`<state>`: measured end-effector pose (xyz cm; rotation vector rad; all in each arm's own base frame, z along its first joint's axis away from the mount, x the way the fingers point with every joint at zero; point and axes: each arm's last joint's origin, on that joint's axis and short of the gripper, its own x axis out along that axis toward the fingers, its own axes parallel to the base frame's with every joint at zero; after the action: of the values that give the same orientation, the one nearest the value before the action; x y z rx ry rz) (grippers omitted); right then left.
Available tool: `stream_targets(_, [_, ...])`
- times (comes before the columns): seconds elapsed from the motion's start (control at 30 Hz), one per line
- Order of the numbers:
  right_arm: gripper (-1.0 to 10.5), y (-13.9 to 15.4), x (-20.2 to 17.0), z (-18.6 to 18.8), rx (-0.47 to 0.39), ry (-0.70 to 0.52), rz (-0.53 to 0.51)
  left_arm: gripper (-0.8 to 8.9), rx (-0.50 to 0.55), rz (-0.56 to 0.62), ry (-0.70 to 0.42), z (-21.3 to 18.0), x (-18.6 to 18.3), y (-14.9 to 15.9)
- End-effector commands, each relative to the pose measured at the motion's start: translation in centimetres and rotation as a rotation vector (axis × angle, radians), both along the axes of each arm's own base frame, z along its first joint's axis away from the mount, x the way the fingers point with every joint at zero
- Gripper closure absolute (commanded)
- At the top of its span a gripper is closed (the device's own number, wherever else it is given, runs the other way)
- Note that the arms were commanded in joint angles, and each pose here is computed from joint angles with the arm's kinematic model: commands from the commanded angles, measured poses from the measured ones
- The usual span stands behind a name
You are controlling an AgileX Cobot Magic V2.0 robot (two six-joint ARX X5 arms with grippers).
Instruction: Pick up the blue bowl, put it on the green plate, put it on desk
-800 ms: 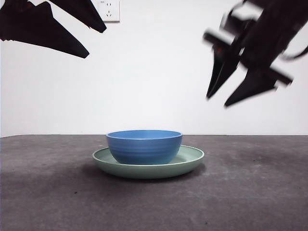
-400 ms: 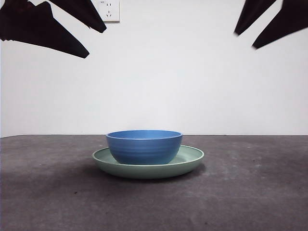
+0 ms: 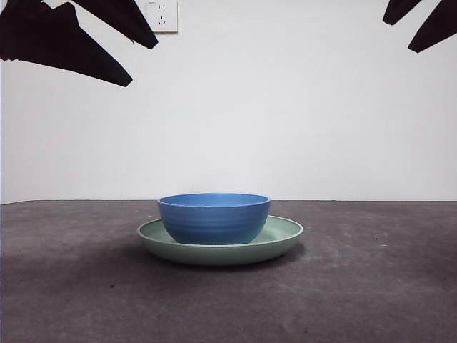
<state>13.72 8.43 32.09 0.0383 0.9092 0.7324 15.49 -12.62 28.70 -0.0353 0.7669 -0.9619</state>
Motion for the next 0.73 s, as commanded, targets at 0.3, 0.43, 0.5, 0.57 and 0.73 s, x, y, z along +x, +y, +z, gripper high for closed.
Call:
stream_targets(0.3, [7.4,0.18,0.12,0.44,0.001,-0.022,0.02,5.65,-0.005,-0.01,-0.008,0.22,0.03,-0.15])
stream_targets(0.43, [8.0,0.17,0.09,0.41,-0.001,-0.018,0.021,6.18,-0.004,-0.01,-0.007,0.21,0.03,-0.15])
stream_targets(0.5, [9.4,0.15,0.07,0.39,-0.005,-0.018,0.024,7.52,-0.004,-0.01,-0.007,0.21,0.03,-0.15])
stream_targets(0.57, [9.4,0.16,0.07,0.39,-0.006,-0.02,0.026,8.02,-0.004,-0.01,-0.006,0.21,0.03,-0.14])
stream_targets(0.73, [9.4,0.19,0.18,0.48,-0.002,-0.034,0.018,8.03,-0.004,-0.01,-0.007,0.21,0.03,-0.15])
